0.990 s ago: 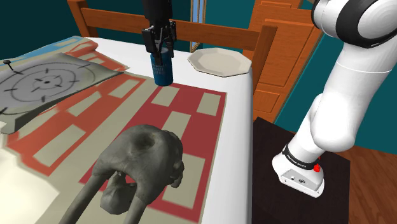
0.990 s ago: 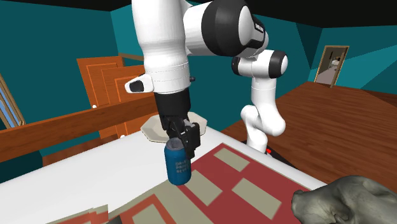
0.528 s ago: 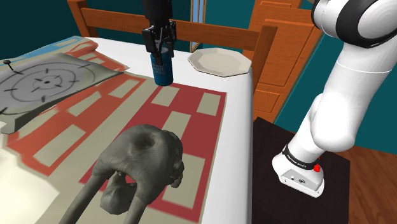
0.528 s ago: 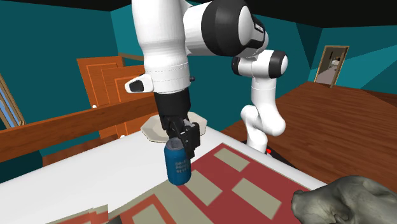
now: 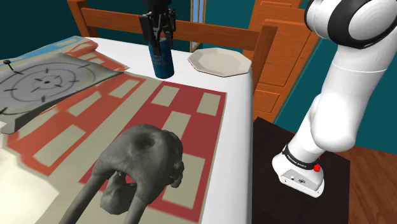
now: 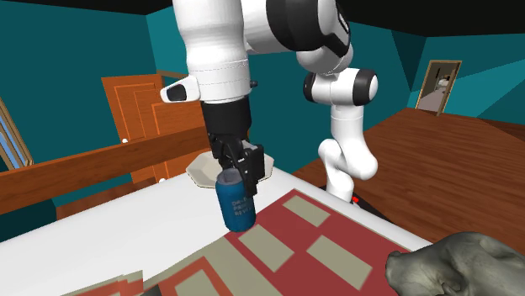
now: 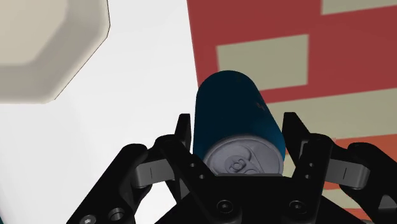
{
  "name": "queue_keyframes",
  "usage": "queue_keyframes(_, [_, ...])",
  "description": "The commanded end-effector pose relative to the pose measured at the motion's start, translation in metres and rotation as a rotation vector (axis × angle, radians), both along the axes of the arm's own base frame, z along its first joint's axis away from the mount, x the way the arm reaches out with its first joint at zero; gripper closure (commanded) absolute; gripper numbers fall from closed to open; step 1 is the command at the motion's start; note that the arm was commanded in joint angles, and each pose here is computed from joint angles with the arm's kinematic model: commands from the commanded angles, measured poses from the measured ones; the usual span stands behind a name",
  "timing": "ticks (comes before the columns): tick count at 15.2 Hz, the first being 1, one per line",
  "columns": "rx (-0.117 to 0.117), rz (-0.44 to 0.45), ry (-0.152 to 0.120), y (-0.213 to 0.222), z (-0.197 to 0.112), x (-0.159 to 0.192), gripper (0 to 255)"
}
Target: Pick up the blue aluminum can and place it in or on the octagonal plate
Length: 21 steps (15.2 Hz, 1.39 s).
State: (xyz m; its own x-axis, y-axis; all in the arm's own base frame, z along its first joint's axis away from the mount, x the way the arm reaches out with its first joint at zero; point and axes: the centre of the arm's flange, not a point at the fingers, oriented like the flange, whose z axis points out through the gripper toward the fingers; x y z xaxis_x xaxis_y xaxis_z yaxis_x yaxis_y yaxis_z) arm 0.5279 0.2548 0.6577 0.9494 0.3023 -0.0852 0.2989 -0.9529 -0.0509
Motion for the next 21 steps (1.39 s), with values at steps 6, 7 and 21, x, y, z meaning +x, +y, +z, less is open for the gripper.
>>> queue_keyframes(6, [0.0, 0.0, 0.0, 0.0, 0.037, -0.001, 255])
queue_keyframes(7, [0.0, 0.0, 0.0, 0.0, 0.042, -0.001, 255])
queue_keyframes(21, [0.0, 0.0, 0.0, -0.141, 0.071, -0.031, 255])
